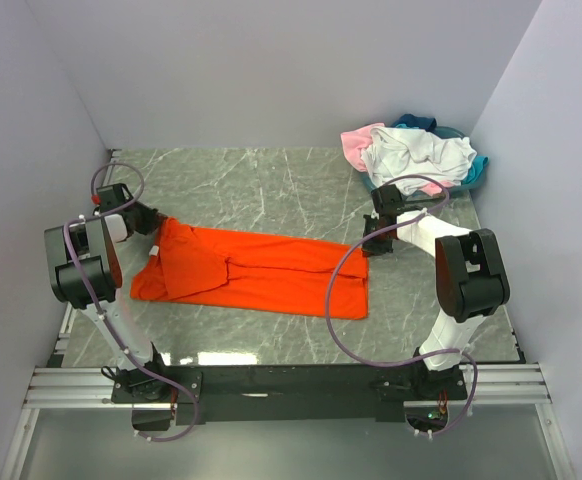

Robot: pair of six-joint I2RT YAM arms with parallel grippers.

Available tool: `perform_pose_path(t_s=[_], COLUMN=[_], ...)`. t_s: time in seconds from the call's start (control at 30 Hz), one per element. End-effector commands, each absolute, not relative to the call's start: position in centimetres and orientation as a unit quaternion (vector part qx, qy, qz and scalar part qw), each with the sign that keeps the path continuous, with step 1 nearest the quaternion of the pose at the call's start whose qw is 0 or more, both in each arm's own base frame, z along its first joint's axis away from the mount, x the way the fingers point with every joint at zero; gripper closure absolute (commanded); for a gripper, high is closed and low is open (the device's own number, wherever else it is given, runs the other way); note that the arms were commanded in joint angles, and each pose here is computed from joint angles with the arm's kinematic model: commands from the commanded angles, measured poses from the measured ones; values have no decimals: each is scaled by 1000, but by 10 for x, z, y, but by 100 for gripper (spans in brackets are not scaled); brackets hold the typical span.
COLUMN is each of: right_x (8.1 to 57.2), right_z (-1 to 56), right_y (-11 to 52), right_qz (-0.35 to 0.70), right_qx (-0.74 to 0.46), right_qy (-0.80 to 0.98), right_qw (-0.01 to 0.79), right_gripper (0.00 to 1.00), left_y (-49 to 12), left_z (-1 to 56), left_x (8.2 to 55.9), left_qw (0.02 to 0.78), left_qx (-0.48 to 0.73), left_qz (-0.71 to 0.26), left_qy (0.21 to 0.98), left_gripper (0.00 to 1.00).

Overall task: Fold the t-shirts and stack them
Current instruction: Fold the tshirt

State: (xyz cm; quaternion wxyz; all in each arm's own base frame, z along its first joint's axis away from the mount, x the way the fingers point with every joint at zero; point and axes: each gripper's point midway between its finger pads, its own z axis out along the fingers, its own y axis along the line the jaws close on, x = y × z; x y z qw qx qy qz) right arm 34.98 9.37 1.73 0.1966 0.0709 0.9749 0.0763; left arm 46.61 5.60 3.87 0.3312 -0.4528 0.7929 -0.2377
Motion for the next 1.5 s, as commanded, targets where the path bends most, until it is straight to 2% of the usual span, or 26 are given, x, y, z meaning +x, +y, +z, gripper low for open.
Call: perform_pose_path(t_s=[0.0,0.1,0.63,1.47], right_x=[348,346,330,328], right_z=[15,16,18,25], right_y=[92,90,78,68], right_qz=[73,68,41,11], right_qx=[72,73,103,114], right_qy=[977,978,978,978], right_qw=[185,185,175,173], right_gripper=[100,100,100,100], left_y=[54,53,71,103], left_z=[52,53,63,13], left_x=[477,480,501,497], left_qw=[352,351,374,347], left_qx=[-434,-433,-433,-428], left_qz=[-251,-258,-238,-169], left_qy=[791,789,785,817], left_gripper=[92,100,100,100])
